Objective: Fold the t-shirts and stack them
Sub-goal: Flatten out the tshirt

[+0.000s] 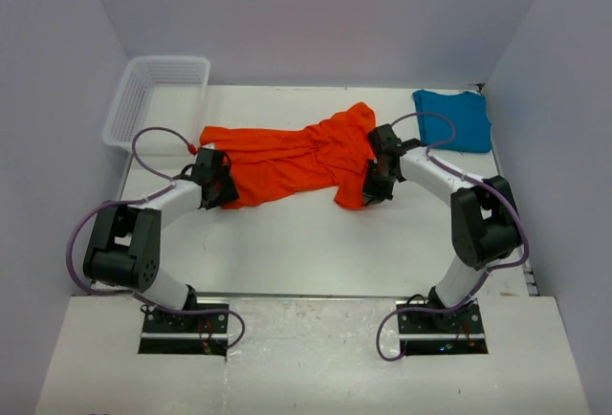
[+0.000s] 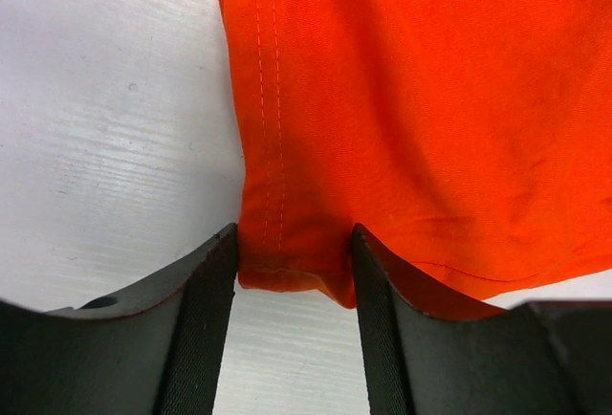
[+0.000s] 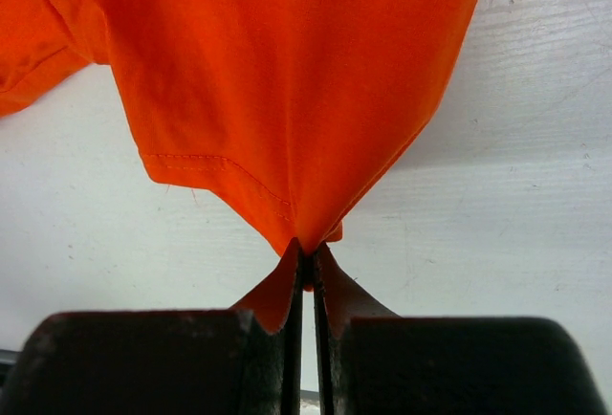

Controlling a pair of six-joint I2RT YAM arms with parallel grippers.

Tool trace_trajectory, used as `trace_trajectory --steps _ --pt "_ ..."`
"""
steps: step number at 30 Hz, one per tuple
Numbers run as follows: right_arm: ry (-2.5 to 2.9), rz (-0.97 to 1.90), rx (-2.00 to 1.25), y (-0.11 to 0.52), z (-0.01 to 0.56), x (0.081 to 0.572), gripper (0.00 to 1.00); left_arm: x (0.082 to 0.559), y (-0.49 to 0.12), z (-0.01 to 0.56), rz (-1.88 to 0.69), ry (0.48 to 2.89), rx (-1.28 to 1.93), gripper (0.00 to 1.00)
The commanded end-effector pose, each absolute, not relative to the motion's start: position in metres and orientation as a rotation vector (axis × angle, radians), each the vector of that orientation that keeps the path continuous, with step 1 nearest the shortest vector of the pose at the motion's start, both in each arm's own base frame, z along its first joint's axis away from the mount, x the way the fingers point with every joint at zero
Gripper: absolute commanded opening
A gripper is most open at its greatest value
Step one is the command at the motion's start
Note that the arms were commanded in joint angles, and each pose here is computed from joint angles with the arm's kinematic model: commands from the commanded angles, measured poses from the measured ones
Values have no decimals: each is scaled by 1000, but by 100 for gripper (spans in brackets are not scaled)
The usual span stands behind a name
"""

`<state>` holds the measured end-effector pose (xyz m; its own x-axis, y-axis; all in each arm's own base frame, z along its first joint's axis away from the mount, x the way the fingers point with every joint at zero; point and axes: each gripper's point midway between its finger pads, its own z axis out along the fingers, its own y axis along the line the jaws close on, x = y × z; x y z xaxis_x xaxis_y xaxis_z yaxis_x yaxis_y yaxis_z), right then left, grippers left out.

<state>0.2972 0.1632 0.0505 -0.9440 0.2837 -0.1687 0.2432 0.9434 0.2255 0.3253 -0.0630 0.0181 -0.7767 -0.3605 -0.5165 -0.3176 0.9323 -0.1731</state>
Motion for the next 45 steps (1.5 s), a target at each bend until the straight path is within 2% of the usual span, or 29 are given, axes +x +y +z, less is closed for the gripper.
trace_trajectory --steps 1,11,17,21,22,23,25,26,28,30,32,33,34,35,38,45 --pt "2879 344 377 168 61 297 0 332 -64 23 -134 2489 -480 51" --pt "2873 314 401 166 60 301 0 321 -62 46 -146 2463 -485 37" --pt "2879 305 408 166 60 303 0 308 -59 60 -151 2447 -480 41" --pt "2870 321 407 168 64 305 0 305 -58 59 -149 2451 -474 38" --pt "2867 323 404 169 65 305 0 305 -58 58 -152 2450 -474 36" --pt "2873 319 405 168 65 304 0 307 -59 59 -158 2445 -472 30" --pt "2862 314 407 167 68 305 0 309 -61 59 -165 2444 -470 26" --pt "2860 316 402 167 69 305 0 309 -61 58 -168 2446 -469 12" --pt "2858 315 407 166 71 304 0 312 -62 57 -171 2446 -466 4" --pt "2860 316 407 166 70 304 0 313 -62 54 -170 2449 -466 5" --pt "2861 320 406 167 70 303 0 313 -62 51 -166 2459 -467 10" --pt "2861 318 402 166 70 303 0 312 -62 49 -162 2463 -468 15" --pt "2861 315 403 166 69 303 0 311 -61 48 -158 2466 -467 32" --pt "2861 310 403 165 69 302 0 310 -59 47 -143 2468 -472 40" --pt "2864 317 398 166 67 302 0 309 -56 44 -119 2471 -468 54" --pt "2872 341 392 169 66 301 0 310 -56 35 -119 2472 -476 55"
